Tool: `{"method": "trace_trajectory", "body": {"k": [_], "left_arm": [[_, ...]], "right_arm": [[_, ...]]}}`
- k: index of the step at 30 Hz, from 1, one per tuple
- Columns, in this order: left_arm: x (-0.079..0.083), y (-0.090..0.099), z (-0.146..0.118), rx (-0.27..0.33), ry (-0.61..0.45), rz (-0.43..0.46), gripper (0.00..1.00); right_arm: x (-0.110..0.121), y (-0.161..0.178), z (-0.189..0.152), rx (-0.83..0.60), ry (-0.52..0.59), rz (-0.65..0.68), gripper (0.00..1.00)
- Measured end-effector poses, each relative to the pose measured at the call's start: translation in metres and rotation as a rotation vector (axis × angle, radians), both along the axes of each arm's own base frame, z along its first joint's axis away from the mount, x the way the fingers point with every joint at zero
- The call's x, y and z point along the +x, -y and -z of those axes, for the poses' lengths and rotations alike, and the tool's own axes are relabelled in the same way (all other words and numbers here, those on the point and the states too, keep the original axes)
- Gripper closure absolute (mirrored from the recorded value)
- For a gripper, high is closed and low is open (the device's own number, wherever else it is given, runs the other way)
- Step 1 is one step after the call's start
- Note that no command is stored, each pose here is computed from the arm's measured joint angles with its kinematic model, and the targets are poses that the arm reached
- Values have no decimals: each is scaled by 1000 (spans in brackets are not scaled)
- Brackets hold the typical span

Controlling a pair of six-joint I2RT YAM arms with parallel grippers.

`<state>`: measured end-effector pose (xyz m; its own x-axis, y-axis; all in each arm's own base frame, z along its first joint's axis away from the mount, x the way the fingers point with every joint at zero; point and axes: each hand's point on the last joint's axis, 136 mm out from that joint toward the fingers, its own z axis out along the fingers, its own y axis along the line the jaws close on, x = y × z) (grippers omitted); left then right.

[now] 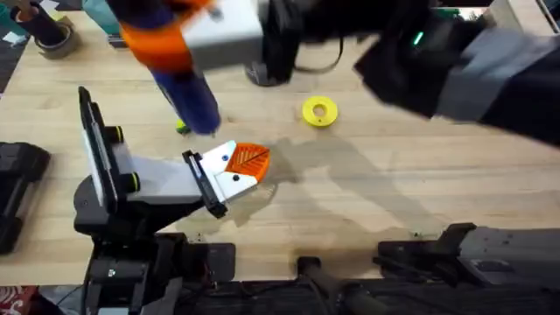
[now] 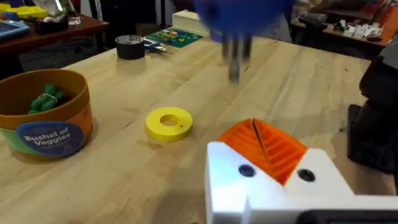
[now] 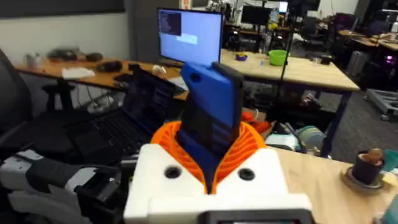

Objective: Pick up the gripper from the table and insert it into the empty holder that is missing its gripper. Then pick up a screw, insert it into the mounting hole, and use the screwdriver to tighten it. Finally, clean up the table by picking up the vegetable and placing it into the bucket.

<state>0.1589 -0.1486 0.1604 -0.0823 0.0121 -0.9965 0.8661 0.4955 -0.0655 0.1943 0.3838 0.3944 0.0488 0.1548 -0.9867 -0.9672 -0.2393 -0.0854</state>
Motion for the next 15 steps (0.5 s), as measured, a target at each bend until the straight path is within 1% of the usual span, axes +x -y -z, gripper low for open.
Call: {"method": "trace_trajectory", "body": {"k": [4, 7, 9, 12, 13, 15], "left_arm": [[0, 0, 0, 0, 0, 0, 987], [0, 0, 0, 0, 0, 0, 987], [0, 0, 0, 0, 0, 0, 987], [0, 0, 0, 0, 0, 0, 987], [0, 0, 0, 0, 0, 0, 987], [0, 0, 0, 0, 0, 0, 987]], "right_arm": [[4, -3, -26, -39, 20, 14, 978], [7, -3, -29, -108, 13, 33, 978], [12, -1, -27, -182, 0, 73, 978], [25, 6, -20, -301, 23, 191, 978], [44, 17, -17, -394, 112, 339, 978], [60, 28, -15, -458, 192, 445, 978]]}}
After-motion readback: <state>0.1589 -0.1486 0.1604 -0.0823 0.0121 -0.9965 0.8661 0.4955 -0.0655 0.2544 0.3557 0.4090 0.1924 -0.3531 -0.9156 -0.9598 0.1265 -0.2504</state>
